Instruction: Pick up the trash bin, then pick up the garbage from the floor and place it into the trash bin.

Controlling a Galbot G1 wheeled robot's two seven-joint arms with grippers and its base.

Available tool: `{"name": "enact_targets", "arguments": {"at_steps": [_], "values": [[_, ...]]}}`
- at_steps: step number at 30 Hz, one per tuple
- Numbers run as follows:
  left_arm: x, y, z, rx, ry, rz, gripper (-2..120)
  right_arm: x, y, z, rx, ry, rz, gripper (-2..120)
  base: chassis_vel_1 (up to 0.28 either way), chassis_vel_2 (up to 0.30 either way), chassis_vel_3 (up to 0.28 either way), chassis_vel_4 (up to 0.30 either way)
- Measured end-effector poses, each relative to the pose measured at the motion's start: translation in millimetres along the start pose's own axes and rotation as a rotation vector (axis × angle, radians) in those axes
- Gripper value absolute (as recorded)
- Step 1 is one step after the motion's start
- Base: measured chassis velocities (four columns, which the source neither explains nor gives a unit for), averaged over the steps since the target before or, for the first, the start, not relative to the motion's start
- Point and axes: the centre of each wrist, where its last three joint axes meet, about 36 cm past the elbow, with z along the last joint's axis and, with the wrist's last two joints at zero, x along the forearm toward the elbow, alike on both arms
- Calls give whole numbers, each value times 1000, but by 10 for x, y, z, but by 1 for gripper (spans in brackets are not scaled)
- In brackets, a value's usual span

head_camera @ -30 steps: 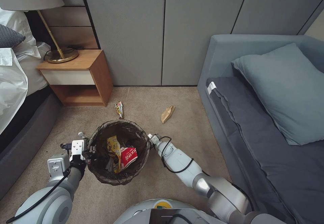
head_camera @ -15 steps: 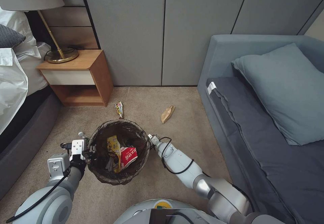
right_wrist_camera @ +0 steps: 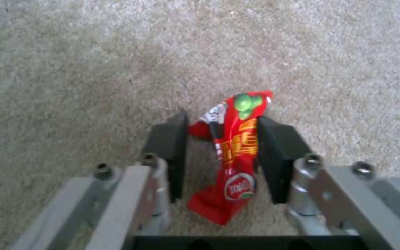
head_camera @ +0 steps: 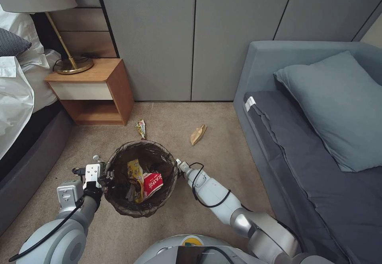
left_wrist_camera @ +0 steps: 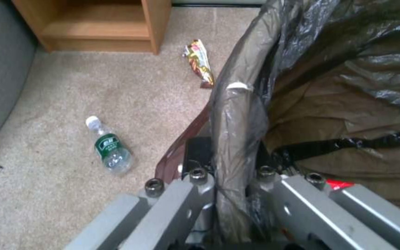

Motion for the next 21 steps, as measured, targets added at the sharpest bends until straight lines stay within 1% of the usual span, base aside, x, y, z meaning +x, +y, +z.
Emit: {"name": "enact_targets", "arguments": {"at_steps": [2,3,5,6,7,8,16,21], "values": [[-4,-2,-7,0,-4,1,2,0,-3,9,-3,3,2,22,0,0,0,0],[-4,-2,-7,0,-4,1,2,0,-3,9,-3,3,2,22,0,0,0,0],[-6,-2,-12,-2,-6,2,2,1,-12,19,-4,5,5,10,0,0,0,0],[-7,-2,-15,-3,-6,3,2,2,-14,20,-4,6,6,6,0,0,0,0],[-7,-2,-15,-3,-6,3,2,2,-14,20,-4,6,6,6,0,0,0,0],[-8,-3,-18,-4,-8,3,2,2,-19,21,-6,6,8,0,0,0,0,0],[-12,-8,-22,-5,-9,7,2,33,-40,22,-16,1,24,0,0,0,0,0],[-10,-4,-20,-8,-6,8,2,154,-166,-46,-38,-34,59,0,0,0,0,0]]}}
